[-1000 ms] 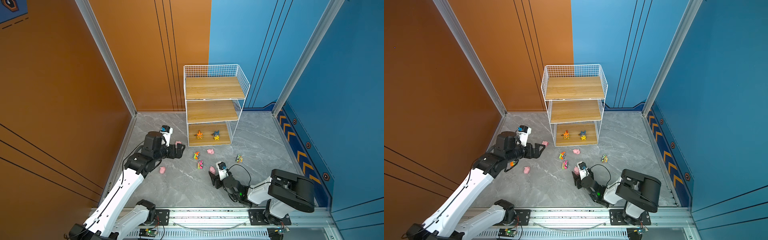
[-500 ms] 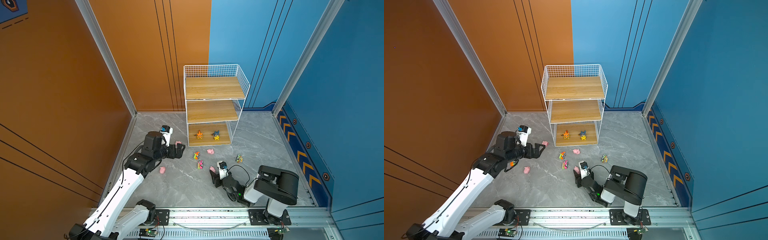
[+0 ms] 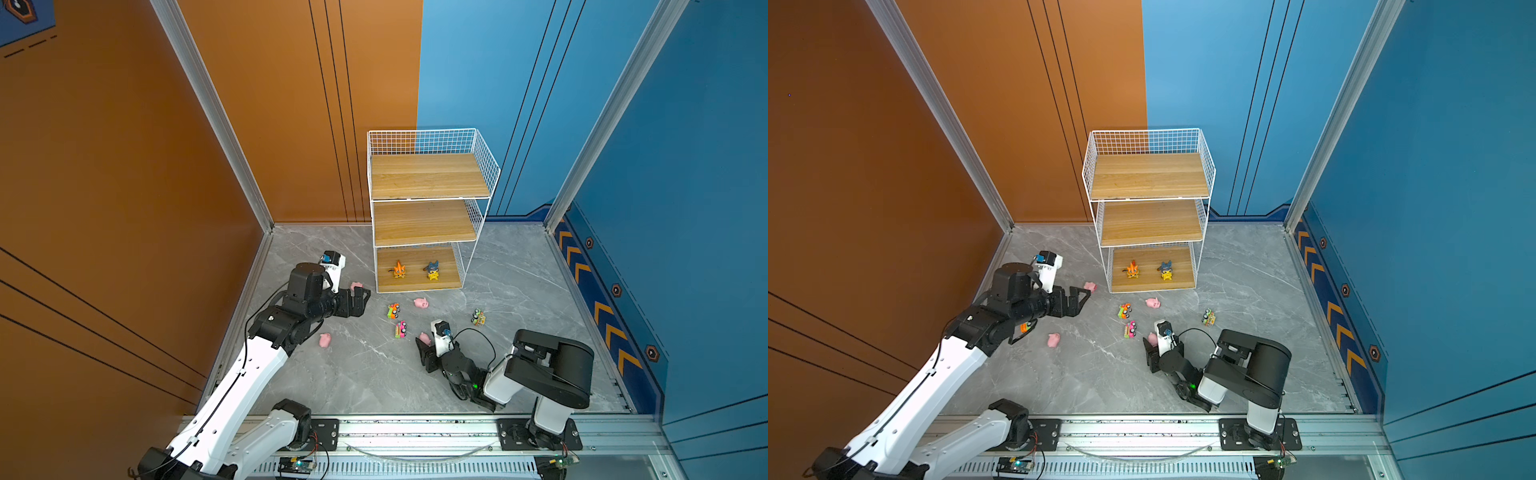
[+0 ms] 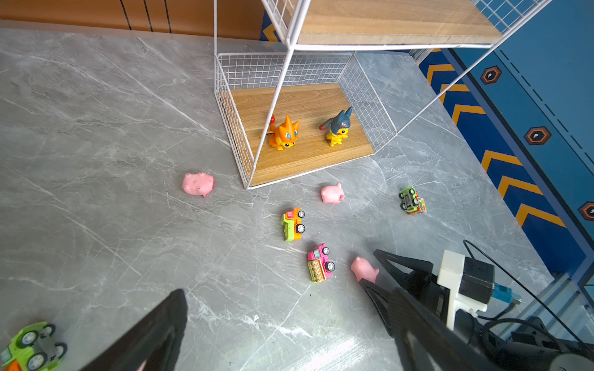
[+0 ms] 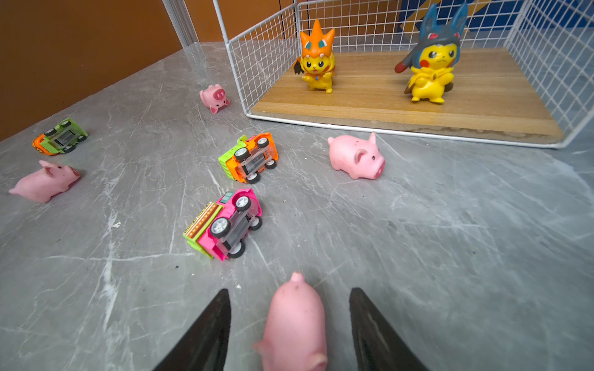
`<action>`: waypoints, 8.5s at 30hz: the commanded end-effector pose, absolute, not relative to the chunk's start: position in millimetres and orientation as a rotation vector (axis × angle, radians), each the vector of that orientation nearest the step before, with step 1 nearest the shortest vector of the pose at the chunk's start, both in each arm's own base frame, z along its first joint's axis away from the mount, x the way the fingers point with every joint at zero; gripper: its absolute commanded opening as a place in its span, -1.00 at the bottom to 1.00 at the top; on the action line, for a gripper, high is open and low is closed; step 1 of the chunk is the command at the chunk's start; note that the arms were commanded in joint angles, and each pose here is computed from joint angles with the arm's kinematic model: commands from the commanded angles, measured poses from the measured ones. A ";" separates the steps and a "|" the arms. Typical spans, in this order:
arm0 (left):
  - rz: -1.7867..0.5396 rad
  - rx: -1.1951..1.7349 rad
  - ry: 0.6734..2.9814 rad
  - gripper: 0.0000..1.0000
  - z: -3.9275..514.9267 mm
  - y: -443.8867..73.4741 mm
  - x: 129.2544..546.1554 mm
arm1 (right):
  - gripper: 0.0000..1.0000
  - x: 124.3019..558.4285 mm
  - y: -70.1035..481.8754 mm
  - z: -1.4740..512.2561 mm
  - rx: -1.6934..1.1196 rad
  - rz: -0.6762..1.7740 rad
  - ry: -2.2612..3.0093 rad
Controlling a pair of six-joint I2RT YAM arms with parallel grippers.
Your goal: Place and organize the plastic toys onto the shelf
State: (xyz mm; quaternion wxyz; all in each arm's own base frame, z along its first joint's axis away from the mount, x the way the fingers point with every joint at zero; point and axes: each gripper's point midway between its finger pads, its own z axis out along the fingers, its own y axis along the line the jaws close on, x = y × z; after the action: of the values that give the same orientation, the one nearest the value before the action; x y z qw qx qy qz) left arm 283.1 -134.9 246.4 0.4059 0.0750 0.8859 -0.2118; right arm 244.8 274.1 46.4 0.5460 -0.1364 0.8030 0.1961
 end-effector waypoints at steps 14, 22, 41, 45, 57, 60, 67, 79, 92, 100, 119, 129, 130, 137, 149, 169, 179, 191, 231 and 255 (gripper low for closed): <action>-0.525 0.214 2.216 0.97 248.2 -135.2 280.2 | 0.16 235.7 266.2 27.6 -0.326 0.407 1.959; -0.527 0.214 2.212 0.97 249.3 -135.0 279.6 | -0.05 237.5 264.1 22.8 -0.313 0.401 1.979; -0.527 0.207 2.205 0.97 252.1 -133.3 280.4 | -0.58 237.8 289.2 71.9 -0.423 0.415 1.931; -0.523 0.188 2.200 0.97 253.8 -128.7 281.8 | -0.58 243.4 310.4 112.6 -0.494 0.429 1.910; -0.504 0.096 2.180 0.97 259.8 -107.5 287.5 | -0.57 316.8 360.2 236.1 -0.553 0.468 1.789; -0.496 0.084 2.175 0.97 260.8 -103.7 288.4 | -0.57 339.1 370.3 254.1 -0.554 0.437 1.782; -0.484 0.064 2.173 0.97 261.1 -98.2 289.8 | -0.57 378.9 384.3 274.4 -0.529 0.418 1.769; -0.483 0.062 2.174 0.97 260.8 -97.6 290.4 | -0.55 405.7 381.0 294.4 -0.447 0.371 1.724; -0.484 0.063 2.171 0.97 261.2 -97.6 289.5 | -0.55 421.2 381.9 302.3 -0.387 0.341 1.684; -0.485 0.064 2.169 0.97 261.9 -97.6 289.2 | -0.55 427.1 382.4 309.2 -0.348 0.343 1.655; -0.488 0.066 2.165 0.96 263.3 -98.0 288.8 | -0.53 438.5 387.6 320.4 -0.262 0.316 1.597; -0.488 0.066 2.166 0.96 263.3 -97.9 288.7 | -0.51 446.8 388.9 318.6 -0.238 0.269 1.587; -0.488 0.066 2.166 0.96 263.1 -97.9 289.0 | -0.49 447.0 389.9 317.1 -0.240 0.269 1.590; -0.486 0.064 2.166 0.96 262.8 -97.2 289.1 | -0.47 452.1 393.5 308.9 -0.252 0.248 1.618; -0.488 0.064 2.167 0.96 262.7 -97.5 289.3 | -0.46 457.1 387.3 302.9 -0.225 0.207 1.644; -0.488 0.059 2.166 0.96 263.2 -96.2 289.5 | -0.16 447.9 384.4 319.5 -0.232 0.238 1.635; -0.477 0.039 2.169 0.96 261.9 -91.5 291.9 | 0.04 423.2 367.9 338.0 -0.249 0.243 1.621; -0.465 -0.011 2.194 0.96 254.1 -82.0 298.5 | 0.13 367.1 325.0 308.0 -0.311 0.227 1.743; -0.283 -0.058 2.542 0.99 162.8 -78.1 321.2 | 0.31 333.0 270.5 77.9 -0.646 0.523 2.186; -0.355 0.017 2.491 0.98 181.7 -92.6 316.8 | 0.27 362.2 274.4 43.7 -0.973 0.307 2.206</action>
State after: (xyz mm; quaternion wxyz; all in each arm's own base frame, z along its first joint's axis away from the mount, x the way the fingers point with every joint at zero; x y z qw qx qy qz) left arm 316.9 -86.8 165.8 0.2953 -0.0104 0.9472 -0.1249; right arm 359.0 281.4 51.2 0.3642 -0.3640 0.8453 0.1424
